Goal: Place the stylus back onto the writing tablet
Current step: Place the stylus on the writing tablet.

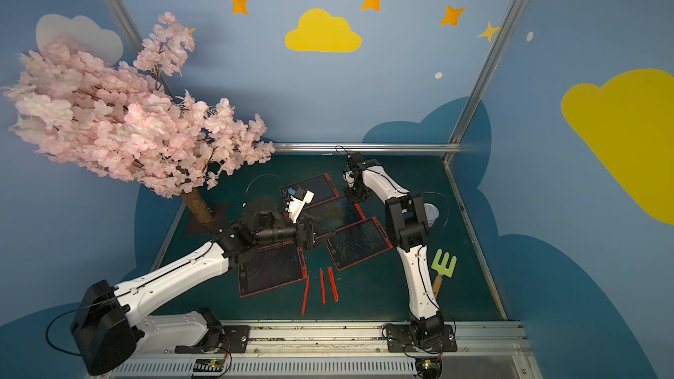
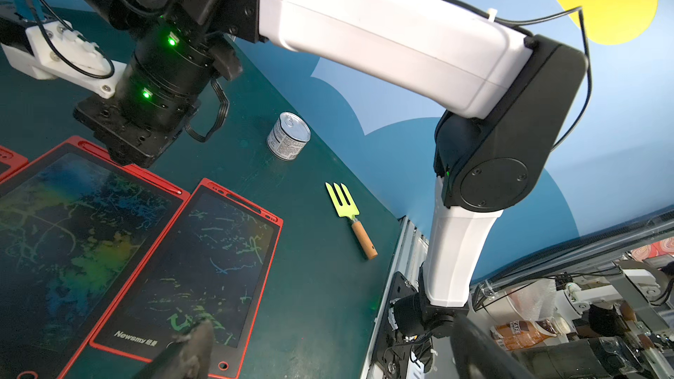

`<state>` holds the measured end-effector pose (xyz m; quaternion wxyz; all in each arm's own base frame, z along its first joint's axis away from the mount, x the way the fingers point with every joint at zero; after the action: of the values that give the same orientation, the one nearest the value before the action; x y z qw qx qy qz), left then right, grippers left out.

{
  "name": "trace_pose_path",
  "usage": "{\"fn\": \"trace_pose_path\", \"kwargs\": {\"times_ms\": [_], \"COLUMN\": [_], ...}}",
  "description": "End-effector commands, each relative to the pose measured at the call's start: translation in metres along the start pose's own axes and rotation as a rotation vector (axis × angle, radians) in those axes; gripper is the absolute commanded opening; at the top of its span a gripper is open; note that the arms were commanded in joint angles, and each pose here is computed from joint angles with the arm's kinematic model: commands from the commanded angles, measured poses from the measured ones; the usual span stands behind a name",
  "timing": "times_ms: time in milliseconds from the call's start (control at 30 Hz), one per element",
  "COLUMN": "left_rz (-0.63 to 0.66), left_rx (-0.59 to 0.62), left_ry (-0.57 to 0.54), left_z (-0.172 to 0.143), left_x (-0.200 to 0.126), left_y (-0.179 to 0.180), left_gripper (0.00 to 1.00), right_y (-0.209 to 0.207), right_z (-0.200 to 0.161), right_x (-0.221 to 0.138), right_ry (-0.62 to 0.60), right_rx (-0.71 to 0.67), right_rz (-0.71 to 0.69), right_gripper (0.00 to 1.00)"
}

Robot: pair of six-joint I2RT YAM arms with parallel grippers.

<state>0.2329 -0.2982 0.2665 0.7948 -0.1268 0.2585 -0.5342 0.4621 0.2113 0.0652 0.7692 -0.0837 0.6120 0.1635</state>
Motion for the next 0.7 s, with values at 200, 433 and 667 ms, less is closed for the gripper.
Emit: {"fn": "trace_pose_path", "kwargs": {"times_ms": [200,433,667], "left_rz": [0.004,0.009,-0.003], "left_rx": [0.010,0.020,0.022], "left_ry": [-0.013,-0.012,-0.019], "left_z": [-0.001,-0.001,0.000], "left_x": [-0.003,-0.004,-0.002], "left_y": [-0.001,-0.001,-0.002], "left_gripper": [1.00,1.00,1.00], "right_y": [-0.007,-0.014,-0.008], "right_z": [-0.011,-0.013,-0.012], "right_x": [-0.006,-0.006,-0.015], "right_ry": [0.029,0.038,0.010], "right_rx": [0.052,0.063,0.070], "right_rz": [-0.002,-0.024,0.027], "right_gripper": [0.08,0.07,0.07]}}
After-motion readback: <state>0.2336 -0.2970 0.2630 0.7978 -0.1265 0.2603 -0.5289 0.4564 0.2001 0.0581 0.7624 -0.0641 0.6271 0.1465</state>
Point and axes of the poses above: each gripper's point midway between its finger pads, its own x axis out along the fingers, its own y axis along the line the jaws close on, z = x × y, the point moved 3 cm from there along -x, back along the fingers, and after that the axes turned 8 degrees about x, right-handed, at the moved point
